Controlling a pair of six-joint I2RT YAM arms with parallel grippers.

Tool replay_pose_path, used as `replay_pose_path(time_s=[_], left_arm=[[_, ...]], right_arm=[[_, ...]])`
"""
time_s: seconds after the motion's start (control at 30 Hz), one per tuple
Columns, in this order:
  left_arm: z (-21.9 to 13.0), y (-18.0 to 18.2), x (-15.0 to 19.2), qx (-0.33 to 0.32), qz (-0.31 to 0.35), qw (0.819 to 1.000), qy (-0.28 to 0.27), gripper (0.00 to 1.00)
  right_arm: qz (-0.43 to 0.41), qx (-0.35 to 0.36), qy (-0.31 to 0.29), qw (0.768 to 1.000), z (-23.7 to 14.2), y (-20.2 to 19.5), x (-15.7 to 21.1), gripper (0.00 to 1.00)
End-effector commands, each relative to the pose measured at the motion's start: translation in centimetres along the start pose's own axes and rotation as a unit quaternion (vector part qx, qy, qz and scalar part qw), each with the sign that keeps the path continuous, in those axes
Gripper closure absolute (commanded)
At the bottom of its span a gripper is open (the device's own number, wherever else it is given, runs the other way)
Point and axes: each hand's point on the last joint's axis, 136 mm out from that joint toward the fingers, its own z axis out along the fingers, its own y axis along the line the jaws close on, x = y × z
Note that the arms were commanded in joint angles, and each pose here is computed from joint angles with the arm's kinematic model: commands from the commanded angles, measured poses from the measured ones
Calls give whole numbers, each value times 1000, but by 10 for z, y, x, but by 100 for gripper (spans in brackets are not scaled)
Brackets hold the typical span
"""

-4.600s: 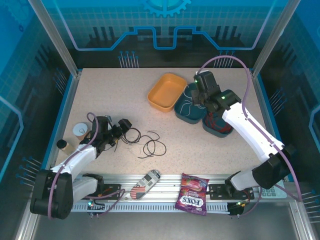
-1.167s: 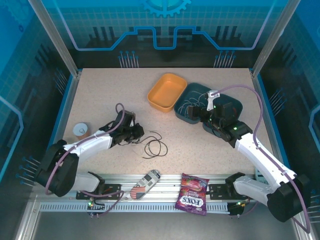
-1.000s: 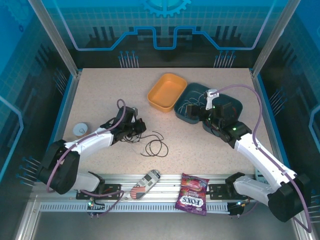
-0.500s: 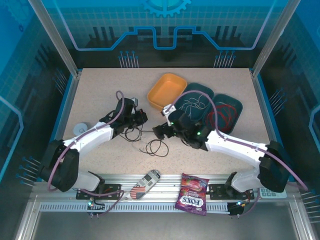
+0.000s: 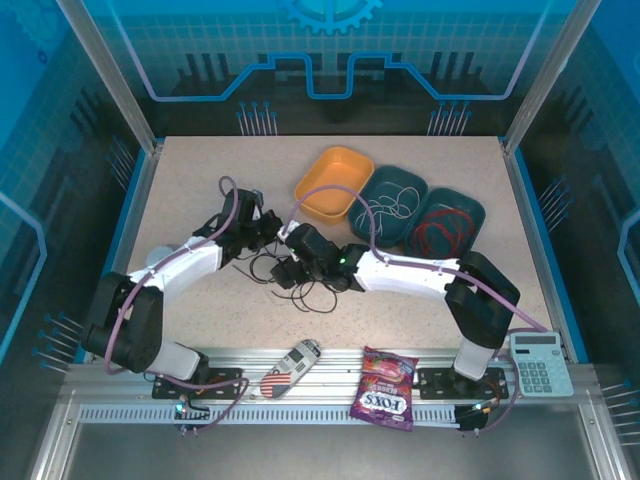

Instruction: Untangle the cables

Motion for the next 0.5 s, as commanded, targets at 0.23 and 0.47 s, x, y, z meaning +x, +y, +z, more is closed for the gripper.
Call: replay_pose_path(time_s=[0.23, 0.47], left_arm=[[-1, 21, -2, -4, -27, 1000, -3, 100], [0, 25, -1, -1, -31, 1000, 0, 100]], right_arm=[[-14, -48, 34, 998, 26, 25, 11, 33], [-61, -32, 44, 997, 42, 25, 18, 34]])
